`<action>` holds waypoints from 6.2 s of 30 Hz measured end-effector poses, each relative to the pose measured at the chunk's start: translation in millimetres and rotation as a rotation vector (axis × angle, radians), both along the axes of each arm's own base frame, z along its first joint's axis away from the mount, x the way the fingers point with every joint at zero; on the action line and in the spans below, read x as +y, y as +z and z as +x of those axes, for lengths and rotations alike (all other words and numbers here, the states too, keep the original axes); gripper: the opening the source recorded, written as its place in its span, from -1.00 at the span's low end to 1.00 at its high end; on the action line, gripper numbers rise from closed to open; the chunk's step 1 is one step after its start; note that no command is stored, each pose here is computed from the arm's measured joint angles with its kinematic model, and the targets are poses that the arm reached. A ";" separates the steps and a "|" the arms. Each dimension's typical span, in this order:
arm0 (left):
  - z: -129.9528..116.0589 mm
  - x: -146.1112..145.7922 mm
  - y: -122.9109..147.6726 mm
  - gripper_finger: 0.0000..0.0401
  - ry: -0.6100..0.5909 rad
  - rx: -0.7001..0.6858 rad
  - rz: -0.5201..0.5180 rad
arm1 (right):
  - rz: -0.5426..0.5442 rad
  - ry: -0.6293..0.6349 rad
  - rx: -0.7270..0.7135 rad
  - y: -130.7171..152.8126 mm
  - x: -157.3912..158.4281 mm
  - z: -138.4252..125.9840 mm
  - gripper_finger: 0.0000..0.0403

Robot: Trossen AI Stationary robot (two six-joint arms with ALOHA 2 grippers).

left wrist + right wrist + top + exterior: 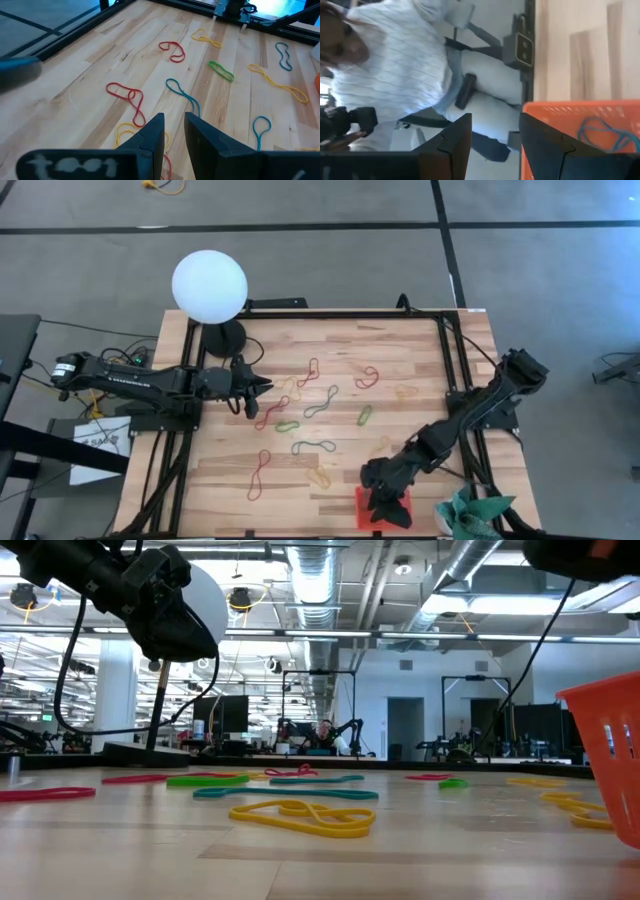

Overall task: Pick and place items into bin
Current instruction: Put the blue rubber band into the orange bin

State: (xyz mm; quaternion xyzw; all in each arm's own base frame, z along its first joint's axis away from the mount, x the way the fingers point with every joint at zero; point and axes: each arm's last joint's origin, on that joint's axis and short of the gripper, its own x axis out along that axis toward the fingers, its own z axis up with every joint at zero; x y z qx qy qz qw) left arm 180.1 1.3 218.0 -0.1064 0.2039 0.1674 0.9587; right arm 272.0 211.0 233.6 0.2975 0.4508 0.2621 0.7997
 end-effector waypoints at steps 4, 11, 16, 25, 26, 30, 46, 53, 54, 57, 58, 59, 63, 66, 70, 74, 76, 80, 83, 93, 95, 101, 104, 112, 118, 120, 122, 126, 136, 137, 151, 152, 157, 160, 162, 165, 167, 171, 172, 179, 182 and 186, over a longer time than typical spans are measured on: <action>0.0 0.0 0.0 -0.69 0.000 0.000 0.000 | 0.042 0.010 -0.039 18.4 -8.3 -3.1 -0.22; -0.8 0.1 -1.5 -0.69 0.000 0.018 0.001 | -0.012 -0.003 -0.195 58.3 -24.2 -29.0 -0.22; -0.8 0.1 -1.6 -0.69 0.000 0.019 0.001 | -0.298 -0.149 -0.345 70.5 -45.9 -41.6 -0.22; -0.8 0.1 -1.6 -0.69 0.000 0.019 0.002 | -0.808 -0.486 -0.437 55.1 -70.8 -18.8 -0.22; -0.8 0.1 -1.6 -0.69 0.000 0.019 0.002 | -0.825 -0.493 -0.420 49.6 -72.5 -13.1 -0.22; -0.8 0.1 -1.6 -0.69 -0.006 0.023 0.014 | -0.879 -0.513 -0.326 20.4 -79.1 10.4 -0.22; -1.6 0.3 -2.9 -0.69 0.001 0.038 0.020 | -0.544 -0.545 0.019 -30.6 -123.2 68.1 -0.22; -1.9 0.3 -3.4 -0.69 0.001 0.044 0.020 | -0.581 -0.590 0.089 -49.4 -144.8 76.3 -0.22; -1.9 0.3 -3.5 -0.69 0.001 0.044 0.020 | -0.576 -0.601 0.085 -50.9 -147.5 79.4 -0.22; -1.9 0.3 -3.5 -0.69 0.001 0.044 0.020 | -0.566 -0.596 0.124 -58.3 -155.0 81.3 -0.22; -1.9 0.3 -3.5 -0.69 0.000 0.044 0.020 | -0.547 -0.585 0.136 -60.6 -156.9 83.1 -0.22; -1.9 0.3 -3.4 -0.69 0.001 0.044 0.020 | -0.529 -0.572 0.149 -62.6 -158.7 84.2 -0.22; -1.9 0.3 -3.4 -0.69 0.001 0.043 0.020 | -0.484 -0.545 0.175 -66.3 -162.3 91.7 -0.22; -1.8 0.3 -3.4 -0.69 0.001 0.043 0.020 | -0.508 -0.516 0.161 -68.5 -162.0 99.2 -0.24; -1.8 0.3 -3.4 -0.69 0.001 0.043 0.019 | -0.538 -0.468 0.122 -69.7 -158.9 114.1 -0.29; -2.0 0.3 -3.8 -0.69 0.000 0.047 0.020 | -0.552 -0.456 0.142 -71.4 -158.3 125.9 -0.37; -2.3 0.3 -4.2 -0.69 0.000 0.053 0.020 | -0.569 -0.437 0.137 -73.4 -157.5 131.7 -0.40; -2.9 0.4 -5.3 -0.69 0.000 0.066 0.020 | -0.654 -0.373 0.168 -80.7 -159.6 135.4 -0.42; -2.9 0.4 -5.4 -0.69 0.000 0.067 0.020 | -0.725 -0.354 0.156 -75.8 -165.8 135.9 -0.40; -3.0 0.4 -5.4 -0.69 0.000 0.068 0.020 | -0.824 -0.256 0.132 -76.0 -180.7 138.2 -0.16; -2.9 0.3 -5.4 -0.69 0.000 0.067 0.020 | -0.853 -0.285 0.120 -81.6 -184.0 142.7 -0.11; -2.9 0.4 -5.3 -0.69 0.000 0.066 0.020 | -0.873 -0.293 0.126 -82.8 -192.7 143.1 -0.01; -2.9 0.4 -5.3 -0.69 0.000 0.066 0.020 | -0.875 -0.294 0.137 -90.2 -194.9 144.6 0.01; -3.0 0.3 -5.5 -0.69 0.000 0.068 0.020 | -0.879 -0.290 0.183 -106.1 -200.8 146.6 -0.01; -2.9 0.3 -5.4 -0.69 -0.004 0.070 0.027 | -0.879 -0.286 0.187 -106.6 -200.2 146.2 -0.13; -3.0 0.4 -5.5 -0.69 -0.004 0.070 0.028 | -0.875 -0.283 0.188 -106.7 -200.1 146.1 -0.23; -3.0 0.3 -5.4 -0.69 -0.004 0.070 0.028 | -0.857 -0.273 0.188 -107.0 -199.4 146.0 -0.37; -2.9 0.4 -5.4 -0.69 -0.004 0.070 0.028 | -0.795 -0.267 0.198 -107.4 -198.3 145.9 -0.72; -2.9 0.4 -5.3 -0.69 -0.005 0.071 0.030 | -0.785 -0.241 0.189 -72.4 -181.7 144.4 -0.99; -3.0 0.3 -5.4 -0.69 -0.005 0.071 0.030 | -0.787 -0.239 0.181 -62.2 -178.6 144.5 -0.99; -3.9 0.4 -7.5 -0.69 -0.005 0.088 0.031 | -0.825 -0.212 0.233 49.2 -104.8 100.0 -1.00; -4.2 0.4 -8.2 -0.69 -0.005 0.093 0.031 | -0.805 -0.212 0.231 58.3 -97.0 91.9 -1.00; -4.7 0.4 -9.2 -0.69 -0.006 0.102 0.031 | -0.718 -0.221 0.247 89.6 -59.5 47.7 -1.00; -4.6 0.4 -9.1 -0.69 -0.006 0.100 0.031 | -0.646 -0.238 0.215 106.8 -36.7 22.5 -1.00; -4.6 0.4 -9.1 -0.69 -0.006 0.100 0.031 | -0.600 -0.235 0.193 113.6 -21.2 9.4 -1.00; -4.6 0.4 -9.2 -0.69 -0.006 0.100 0.031 | -0.564 -0.220 0.166 115.6 1.3 -4.4 -1.00; -4.6 0.4 -9.2 -0.69 -0.006 0.100 0.031 | -0.567 -0.220 0.139 114.3 14.4 -11.1 -1.00; -4.6 0.4 -9.1 -0.69 -0.006 0.098 0.030 | -0.600 -0.223 0.140 100.3 36.5 -16.0 -1.00; -4.5 0.4 -9.1 -0.69 -0.005 0.098 0.030 | -0.616 -0.226 0.144 95.2 40.7 -15.5 -1.00; -4.5 0.4 -9.0 -0.69 0.009 0.088 0.004 | -0.698 -0.226 0.232 52.4 62.7 -3.2 -1.00; -4.5 0.4 -9.1 -0.69 0.012 0.086 0.000 | -0.727 -0.192 0.278 35.5 68.4 1.3 -1.00; -4.5 0.4 -9.1 -0.69 0.012 0.086 -0.001 | -0.713 -0.096 0.372 15.2 75.7 6.0 -1.00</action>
